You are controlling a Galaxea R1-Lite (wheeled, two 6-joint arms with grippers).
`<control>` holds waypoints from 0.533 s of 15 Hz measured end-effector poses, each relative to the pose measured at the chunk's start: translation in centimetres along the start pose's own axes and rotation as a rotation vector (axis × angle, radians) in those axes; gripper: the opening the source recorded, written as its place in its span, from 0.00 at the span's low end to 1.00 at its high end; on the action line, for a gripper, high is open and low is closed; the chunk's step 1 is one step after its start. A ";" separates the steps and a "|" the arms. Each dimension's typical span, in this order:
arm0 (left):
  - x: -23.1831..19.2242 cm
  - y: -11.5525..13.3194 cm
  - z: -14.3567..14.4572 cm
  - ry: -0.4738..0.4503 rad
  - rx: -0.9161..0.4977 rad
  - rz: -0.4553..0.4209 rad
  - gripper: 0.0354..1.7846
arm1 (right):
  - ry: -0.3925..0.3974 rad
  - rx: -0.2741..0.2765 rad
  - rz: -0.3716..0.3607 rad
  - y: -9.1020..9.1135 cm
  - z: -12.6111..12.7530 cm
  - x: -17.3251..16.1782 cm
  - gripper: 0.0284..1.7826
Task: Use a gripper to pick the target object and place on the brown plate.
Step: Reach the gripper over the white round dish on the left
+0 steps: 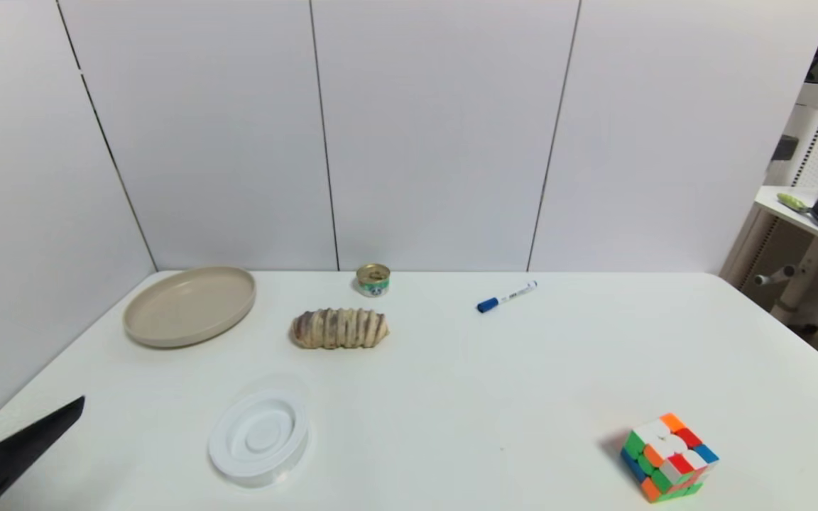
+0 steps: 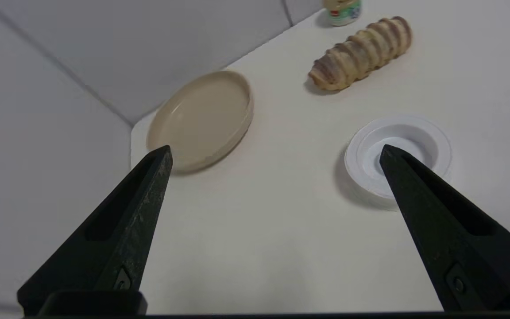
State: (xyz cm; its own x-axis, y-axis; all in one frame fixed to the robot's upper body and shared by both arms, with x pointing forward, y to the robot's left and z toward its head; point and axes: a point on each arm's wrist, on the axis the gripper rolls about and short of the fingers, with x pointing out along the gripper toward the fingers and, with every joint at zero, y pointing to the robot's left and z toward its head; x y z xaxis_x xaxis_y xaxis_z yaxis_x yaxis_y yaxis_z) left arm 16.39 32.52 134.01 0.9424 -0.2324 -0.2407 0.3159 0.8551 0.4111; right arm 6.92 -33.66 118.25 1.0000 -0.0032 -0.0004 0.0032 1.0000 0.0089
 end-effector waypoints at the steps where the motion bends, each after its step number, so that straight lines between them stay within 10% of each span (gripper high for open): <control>1: 1.1 0.6 1.6 0.019 0.059 -0.097 0.94 | 0.000 0.000 0.000 0.0 0.0 0.0 0.95; 5: 5.5 -0.2 4.1 0.306 0.137 -0.551 0.94 | 0.000 0.000 0.000 0.0 0.0 0.0 0.95; 8: 9.0 -1.4 3.9 0.524 0.183 -0.656 0.94 | 0.000 0.000 0.000 0.0 0.0 0.0 0.95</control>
State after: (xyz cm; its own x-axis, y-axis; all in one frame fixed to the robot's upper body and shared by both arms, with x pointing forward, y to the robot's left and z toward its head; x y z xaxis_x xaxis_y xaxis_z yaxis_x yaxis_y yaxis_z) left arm 24.83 27.39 134.70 0.4047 -0.3709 -0.8358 0.8344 0.5238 0.1716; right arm 6.92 -33.66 118.25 1.0000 -0.0032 -0.0004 0.0032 1.0000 0.0091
